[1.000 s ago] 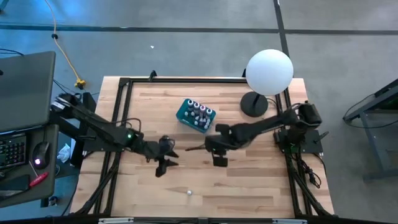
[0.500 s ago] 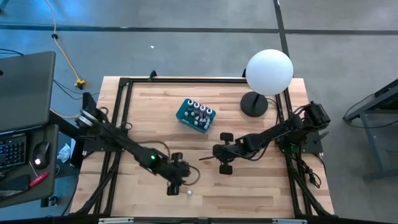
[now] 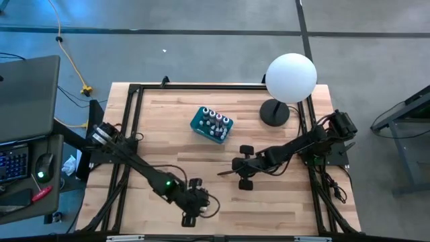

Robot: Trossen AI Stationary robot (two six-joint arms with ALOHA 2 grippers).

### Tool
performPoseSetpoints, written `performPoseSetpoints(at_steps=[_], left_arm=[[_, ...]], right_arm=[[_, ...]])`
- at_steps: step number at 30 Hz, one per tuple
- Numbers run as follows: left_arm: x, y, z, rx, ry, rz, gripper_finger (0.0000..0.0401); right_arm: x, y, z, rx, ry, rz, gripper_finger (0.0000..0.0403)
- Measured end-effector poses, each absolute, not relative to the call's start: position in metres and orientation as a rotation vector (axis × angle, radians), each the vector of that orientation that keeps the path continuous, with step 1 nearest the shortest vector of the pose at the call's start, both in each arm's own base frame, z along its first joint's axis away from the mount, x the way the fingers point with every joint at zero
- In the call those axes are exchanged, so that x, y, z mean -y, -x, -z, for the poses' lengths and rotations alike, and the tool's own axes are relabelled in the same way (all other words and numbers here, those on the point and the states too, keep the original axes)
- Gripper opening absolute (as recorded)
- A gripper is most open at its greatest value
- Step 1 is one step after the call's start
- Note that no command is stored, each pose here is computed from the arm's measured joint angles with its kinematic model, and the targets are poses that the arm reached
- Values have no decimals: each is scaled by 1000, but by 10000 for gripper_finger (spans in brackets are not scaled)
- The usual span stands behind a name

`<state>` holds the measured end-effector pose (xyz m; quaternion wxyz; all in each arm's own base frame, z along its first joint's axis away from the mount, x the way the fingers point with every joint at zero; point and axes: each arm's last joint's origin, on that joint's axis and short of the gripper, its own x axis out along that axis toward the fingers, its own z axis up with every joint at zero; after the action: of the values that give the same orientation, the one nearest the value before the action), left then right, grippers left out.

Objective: Pick & Place food coloring
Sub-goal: Put the small purple food coloring bottle into the blue bin

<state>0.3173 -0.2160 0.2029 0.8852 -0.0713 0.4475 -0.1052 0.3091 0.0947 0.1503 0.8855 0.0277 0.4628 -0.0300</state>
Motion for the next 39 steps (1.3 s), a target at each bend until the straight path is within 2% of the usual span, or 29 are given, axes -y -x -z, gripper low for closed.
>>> performPoseSetpoints(at_steps=[11, 17, 28, 39], left_arm=[[220, -325, -171, -982, 124, 156, 172], [218, -325, -175, -961, 120, 147, 172], [246, -318, -191, -912, 152, 284, 172], [255, -311, -175, -941, 127, 191, 172]], right_arm=[[-97, -315, -155, -883, -78, 48, 2], [-97, -317, -156, -864, -84, 44, 2], [-96, -317, -156, -860, -75, 58, 2], [-95, -317, -157, -849, -67, 94, 2]])
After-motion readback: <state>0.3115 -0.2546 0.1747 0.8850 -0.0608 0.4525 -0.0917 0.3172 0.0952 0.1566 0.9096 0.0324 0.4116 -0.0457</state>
